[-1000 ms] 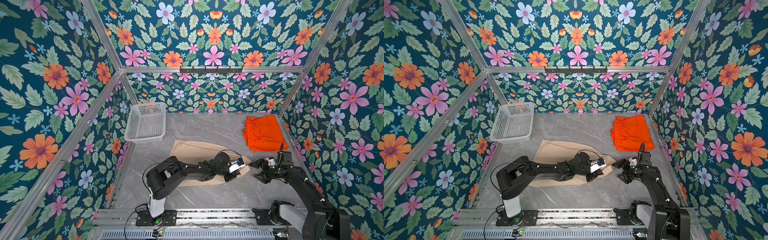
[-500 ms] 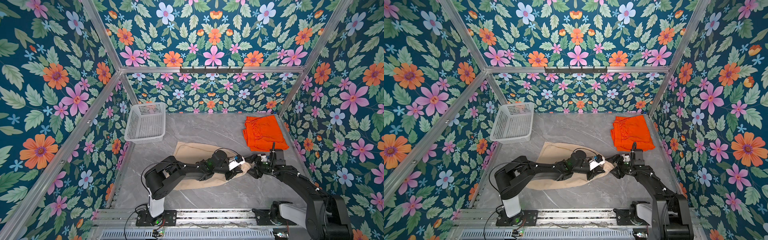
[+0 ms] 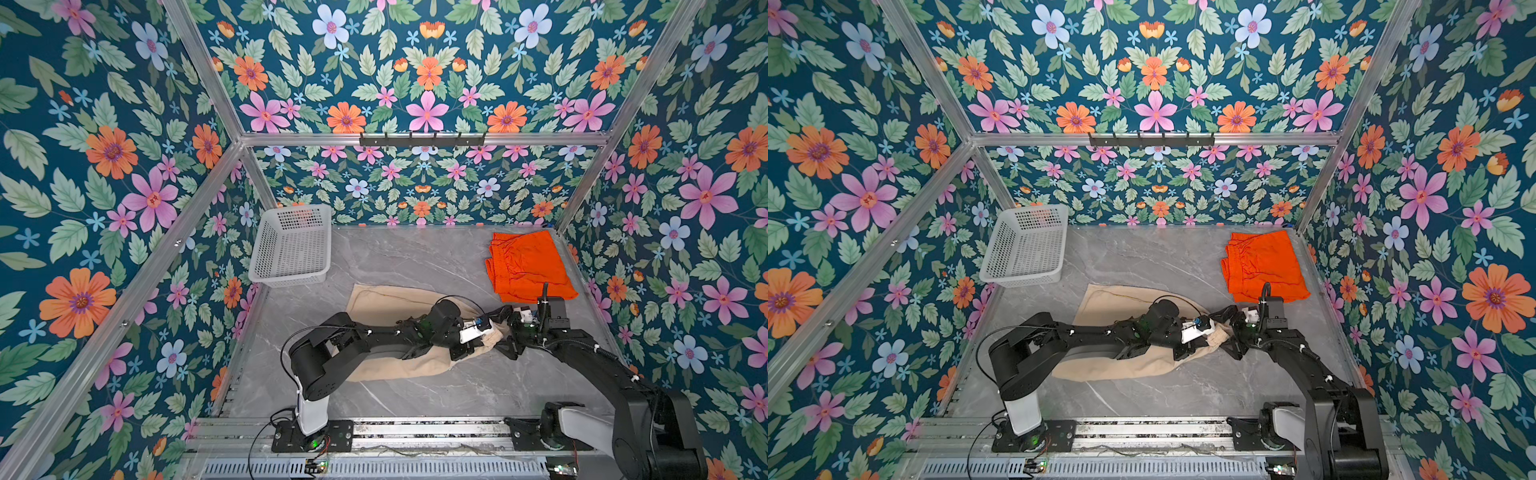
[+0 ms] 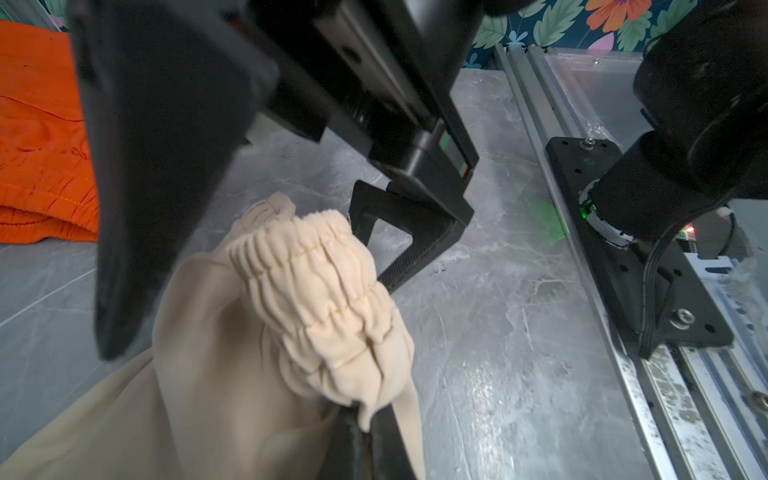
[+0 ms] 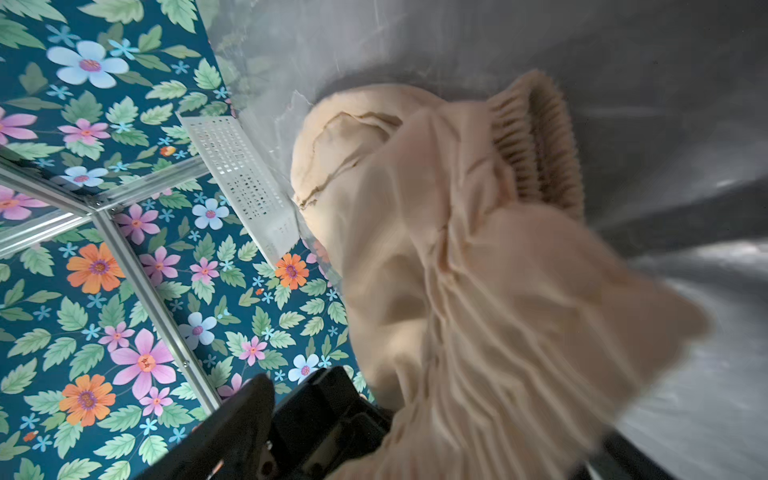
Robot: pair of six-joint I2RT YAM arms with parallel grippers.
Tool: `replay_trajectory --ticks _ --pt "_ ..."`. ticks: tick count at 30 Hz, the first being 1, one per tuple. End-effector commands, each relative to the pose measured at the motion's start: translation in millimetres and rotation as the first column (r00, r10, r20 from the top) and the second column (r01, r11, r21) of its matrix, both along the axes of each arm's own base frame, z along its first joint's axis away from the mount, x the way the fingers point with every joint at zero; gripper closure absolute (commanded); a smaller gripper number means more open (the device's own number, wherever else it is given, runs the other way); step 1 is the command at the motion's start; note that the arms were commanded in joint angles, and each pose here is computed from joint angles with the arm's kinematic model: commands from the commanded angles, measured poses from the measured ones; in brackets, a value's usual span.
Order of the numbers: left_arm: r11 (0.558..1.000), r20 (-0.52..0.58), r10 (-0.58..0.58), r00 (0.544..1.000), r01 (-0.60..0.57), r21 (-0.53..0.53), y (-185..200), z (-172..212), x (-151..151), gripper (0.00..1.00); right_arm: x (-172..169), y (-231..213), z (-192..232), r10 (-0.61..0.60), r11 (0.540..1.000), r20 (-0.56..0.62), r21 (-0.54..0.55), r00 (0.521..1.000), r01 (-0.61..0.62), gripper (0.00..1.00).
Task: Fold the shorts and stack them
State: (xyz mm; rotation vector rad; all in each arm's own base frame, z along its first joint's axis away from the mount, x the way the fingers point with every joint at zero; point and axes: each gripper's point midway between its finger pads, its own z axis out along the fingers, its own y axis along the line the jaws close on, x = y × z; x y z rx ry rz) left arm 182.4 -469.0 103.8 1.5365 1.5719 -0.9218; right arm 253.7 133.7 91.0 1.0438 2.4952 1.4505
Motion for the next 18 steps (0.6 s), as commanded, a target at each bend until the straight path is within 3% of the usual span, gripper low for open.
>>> replay_trajectory --ticks 1,3,6,7,10,13,16,18 --pt "1.0 0.017 -0.007 1.0 0.007 -0.012 -3.2 4.9 0.8 0.96 3.6 1.6 -1.8 -0.003 1.0 -0.003 -0.005 1.0 0.003 0.24" --pt "1.0 0.003 0.011 1.0 -0.011 -0.022 -4.3 8.9 2.4 0.85 2.8 -2.9 -6.4 0.002 0.999 -0.012 -0.054 1.0 -0.002 0.47" --pt "0.993 -0.047 0.11 0.993 -0.111 -0.033 0.0 19.1 16.2 0.44 -1.5 -12.8 -5.7 0.032 0.986 -0.017 -0.162 0.999 -0.034 0.7" --pt "0.992 -0.066 0.122 0.99 -0.124 -0.036 3.7 21.7 18.1 0.4 -3.4 -16.8 -3.4 0.042 0.979 -0.015 -0.2 0.999 -0.044 0.75" --pt "0.975 -0.118 0.194 0.974 -0.205 -0.086 22.2 39.1 29.6 0.37 -4.7 -30.1 12.2 0.079 0.944 0.027 -0.322 0.996 -0.067 0.83" --pt "0.932 -0.209 0.328 0.921 -0.352 -0.088 49.8 50.1 54.3 0.4 -1.0 -38.6 34.8 0.133 0.908 0.085 -0.409 0.987 -0.087 0.86" --pt "0.861 -0.288 0.477 0.83 -0.507 -0.037 82.2 50.8 77.8 0.44 5.3 -44.1 56.4 0.197 0.871 0.109 -0.476 0.974 -0.122 0.87" --pt "0.788 -0.324 0.583 0.745 -0.615 0.005 108.2 47.3 91.7 0.48 13.6 -46.9 72.9 0.238 0.844 0.129 -0.519 0.963 -0.139 0.87"
